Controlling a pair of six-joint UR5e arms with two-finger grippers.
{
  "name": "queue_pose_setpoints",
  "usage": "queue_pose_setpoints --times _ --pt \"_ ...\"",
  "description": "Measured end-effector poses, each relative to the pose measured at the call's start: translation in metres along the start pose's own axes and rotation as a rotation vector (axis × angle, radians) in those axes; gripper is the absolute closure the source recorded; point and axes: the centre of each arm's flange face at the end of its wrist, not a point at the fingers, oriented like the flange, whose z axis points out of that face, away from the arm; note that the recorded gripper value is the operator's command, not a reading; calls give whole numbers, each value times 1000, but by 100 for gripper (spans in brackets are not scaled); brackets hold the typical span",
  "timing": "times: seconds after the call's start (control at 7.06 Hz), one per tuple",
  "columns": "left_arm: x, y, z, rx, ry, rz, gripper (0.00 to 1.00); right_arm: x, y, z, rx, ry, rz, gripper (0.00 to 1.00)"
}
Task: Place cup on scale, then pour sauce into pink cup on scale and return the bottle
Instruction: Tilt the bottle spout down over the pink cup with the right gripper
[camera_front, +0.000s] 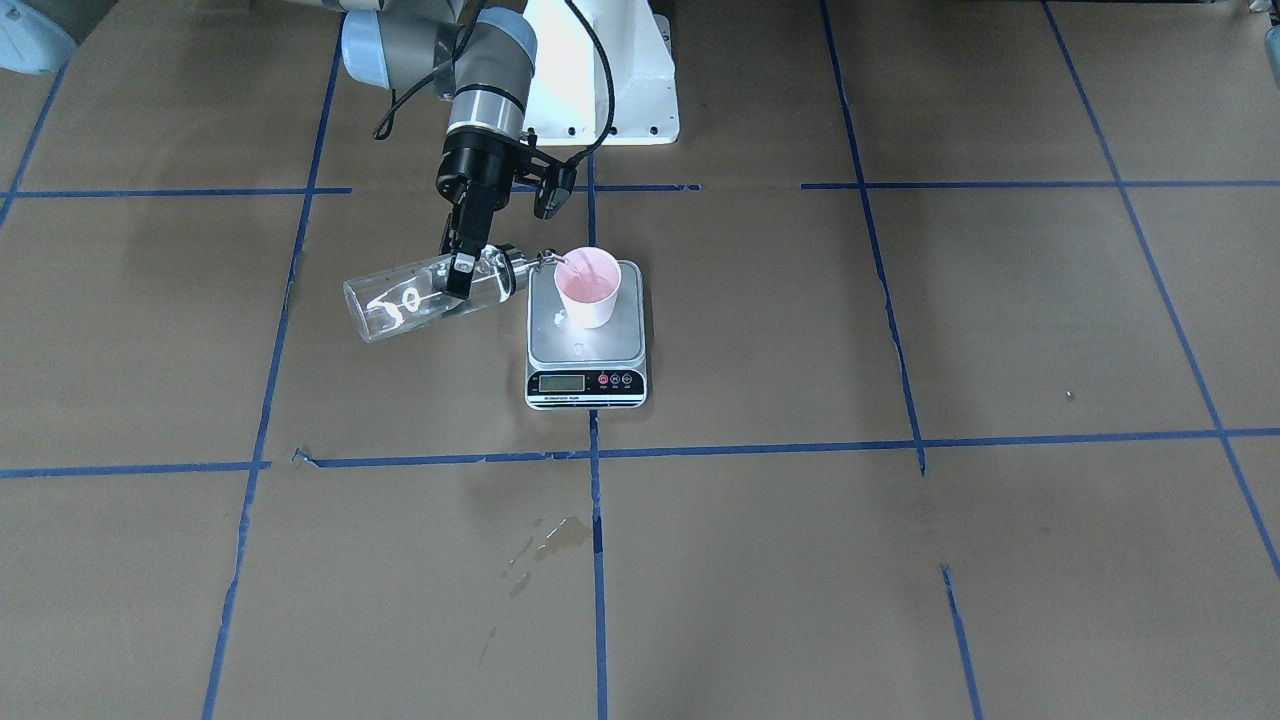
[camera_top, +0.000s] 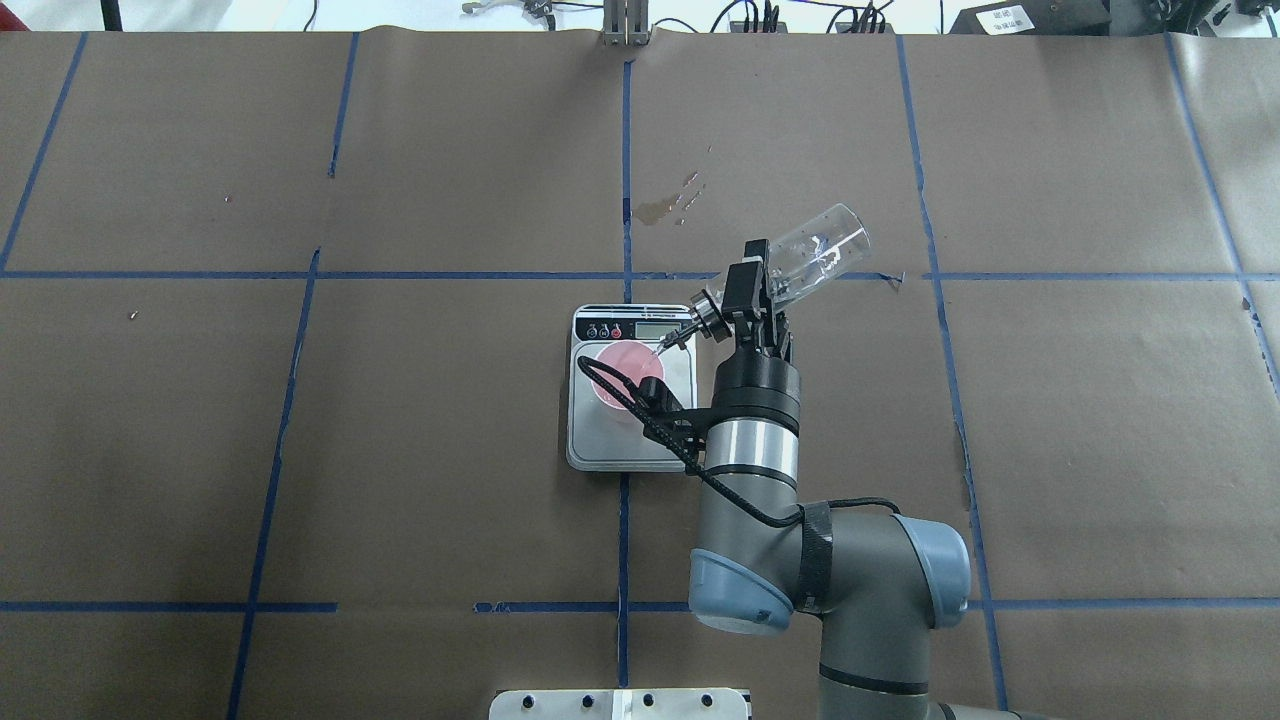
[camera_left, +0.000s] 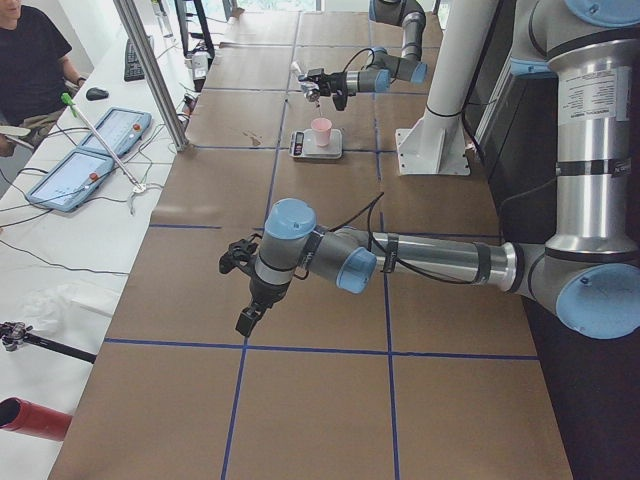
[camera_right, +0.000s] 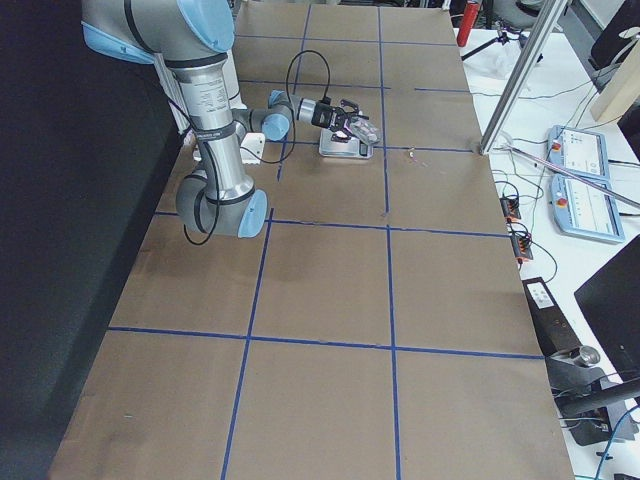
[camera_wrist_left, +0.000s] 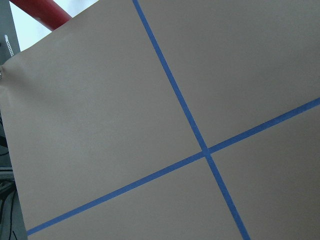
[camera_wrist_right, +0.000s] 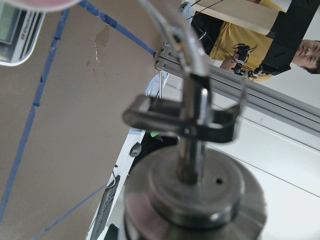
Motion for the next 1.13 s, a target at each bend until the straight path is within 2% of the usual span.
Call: queue_pose_setpoints --times 0.28,0.42,0.57,0.71,1.13 --pt "0 -1 0 2 1 1 0 21 -1 1 -22 46 -129 100" --pt "0 -2 -1 3 0 1 0 25 -1 1 -25 53 -143 100" --pt "-1 -2 -2 5 -1 -1 0 26 1 1 -20 56 -108 100" --pt "-3 -3 -4 8 -4 -5 0 24 4 2 -5 48 -34 100" --pt "-5 -6 -8 17 -7 -6 0 -2 13 6 61 -56 286 100"
